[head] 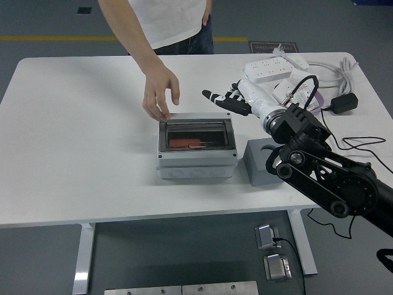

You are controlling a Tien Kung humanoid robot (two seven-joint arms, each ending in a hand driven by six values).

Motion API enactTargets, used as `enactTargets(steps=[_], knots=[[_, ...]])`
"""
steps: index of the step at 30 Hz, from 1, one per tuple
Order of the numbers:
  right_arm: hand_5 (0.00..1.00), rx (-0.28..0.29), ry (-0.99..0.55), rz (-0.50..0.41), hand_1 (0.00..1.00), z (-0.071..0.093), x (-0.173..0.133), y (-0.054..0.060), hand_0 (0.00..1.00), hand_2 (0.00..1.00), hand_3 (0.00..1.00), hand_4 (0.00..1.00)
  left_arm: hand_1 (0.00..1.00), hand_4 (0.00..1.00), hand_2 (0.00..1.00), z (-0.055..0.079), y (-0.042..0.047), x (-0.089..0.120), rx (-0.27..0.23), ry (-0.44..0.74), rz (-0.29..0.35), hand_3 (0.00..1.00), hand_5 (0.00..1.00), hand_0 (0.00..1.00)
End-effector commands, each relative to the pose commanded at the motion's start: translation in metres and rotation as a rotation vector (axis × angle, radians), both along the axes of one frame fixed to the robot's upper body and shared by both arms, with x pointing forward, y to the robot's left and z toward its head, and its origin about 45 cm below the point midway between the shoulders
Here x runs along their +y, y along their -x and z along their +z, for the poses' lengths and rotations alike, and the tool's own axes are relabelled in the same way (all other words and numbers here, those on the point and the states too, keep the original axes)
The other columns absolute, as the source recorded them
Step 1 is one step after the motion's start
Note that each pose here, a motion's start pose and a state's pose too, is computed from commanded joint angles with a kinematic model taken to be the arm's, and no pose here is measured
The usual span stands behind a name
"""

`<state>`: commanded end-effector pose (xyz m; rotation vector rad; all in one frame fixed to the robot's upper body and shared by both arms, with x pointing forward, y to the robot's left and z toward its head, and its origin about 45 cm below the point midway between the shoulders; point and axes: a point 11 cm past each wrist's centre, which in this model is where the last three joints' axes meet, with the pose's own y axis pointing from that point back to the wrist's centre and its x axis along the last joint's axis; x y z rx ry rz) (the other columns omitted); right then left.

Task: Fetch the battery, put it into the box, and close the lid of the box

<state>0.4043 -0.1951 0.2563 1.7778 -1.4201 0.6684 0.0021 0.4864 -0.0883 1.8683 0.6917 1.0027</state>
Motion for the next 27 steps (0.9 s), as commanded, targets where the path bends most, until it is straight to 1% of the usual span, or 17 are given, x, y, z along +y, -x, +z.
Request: enactTargets(steps=[3,7,8,9,11,12,13,14,15,17,20,21,22,26,27], knots=[[0.998,-0.065,-0.129,-0.040,0.463,0.004,-0.016,0.002,0.471,0.500,0.496,0.935,0.707,0.594,0.627,0.000,0.0019,0.000,0.002,-0.002,0.001,0.600,0.459,0.635],[0.998,-0.176,-0.319,-0.113,0.463,0.005,-0.036,0.009,0.471,0.500,0.496,0.935,0.707,0.594,0.627,-0.001,0.0036,-0.002,0.003,0.000,0.002,0.600,0.459,0.635],[0.998,-0.213,-0.363,-0.130,0.463,0.006,-0.040,0.012,0.471,0.500,0.496,0.935,0.707,0.594,0.627,-0.001,0.0039,-0.002,0.003,0.001,0.002,0.600,0.459,0.635],[0.925,-0.249,-0.391,-0.143,0.490,0.007,-0.043,0.014,0.500,0.524,0.507,0.916,0.707,0.595,0.627,-0.002,0.0041,-0.003,0.003,0.002,0.002,0.600,0.459,0.634],[0.925,-0.347,-0.417,-0.166,0.490,0.011,-0.049,0.021,0.500,0.524,0.507,0.916,0.707,0.595,0.627,-0.002,0.0048,-0.004,0.003,0.005,0.003,0.600,0.459,0.634],[0.925,-0.408,-0.418,-0.176,0.490,0.015,-0.052,0.024,0.500,0.524,0.507,0.916,0.707,0.595,0.627,-0.003,0.0051,-0.005,0.003,0.006,0.003,0.600,0.459,0.634],[0.925,-0.457,-0.415,-0.181,0.490,0.018,-0.054,0.026,0.500,0.524,0.507,0.916,0.707,0.595,0.627,-0.003,0.0053,-0.006,0.004,0.006,0.003,0.600,0.459,0.634],[0.925,-0.477,-0.419,-0.171,0.490,0.017,-0.056,0.027,0.500,0.524,0.507,0.916,0.707,0.595,0.627,-0.003,0.0056,-0.006,0.004,0.007,0.004,0.600,0.459,0.634],[0.763,-0.487,-0.438,-0.171,0.468,0.015,-0.059,0.028,0.494,0.509,0.452,0.816,0.707,0.595,0.628,-0.003,0.0058,-0.006,0.004,0.007,0.004,0.600,0.457,0.634],[0.763,-0.498,-0.480,-0.182,0.468,0.010,-0.067,0.028,0.494,0.509,0.452,0.816,0.707,0.595,0.628,-0.003,0.0061,-0.007,0.004,0.007,0.004,0.600,0.457,0.634],[0.763,-0.519,-0.556,-0.228,0.468,0.001,-0.086,0.027,0.494,0.509,0.452,0.816,0.707,0.595,0.628,-0.004,0.0062,-0.007,0.003,0.007,0.003,0.600,0.457,0.634],[0.717,-0.529,-0.576,-0.245,0.473,-0.001,-0.093,0.026,0.495,0.541,0.482,0.775,0.707,0.595,0.627,-0.004,0.0062,-0.007,0.003,0.007,0.003,0.600,0.456,0.634],[0.717,-0.543,-0.600,-0.259,0.473,-0.003,-0.099,0.026,0.495,0.541,0.482,0.775,0.707,0.595,0.627,-0.004,0.0061,-0.007,0.003,0.008,0.003,0.600,0.456,0.634],[0.717,-0.604,-0.687,-0.288,0.473,-0.003,-0.116,0.027,0.495,0.541,0.482,0.775,0.707,0.595,0.627,-0.004,0.0059,-0.008,0.003,0.008,0.003,0.600,0.456,0.634],[0.709,-0.620,-0.717,-0.284,0.564,-0.002,-0.119,0.027,0.605,0.599,0.584,0.774,0.707,0.595,0.627,-0.004,0.0059,-0.008,0.002,0.008,0.003,0.600,0.456,0.634]])
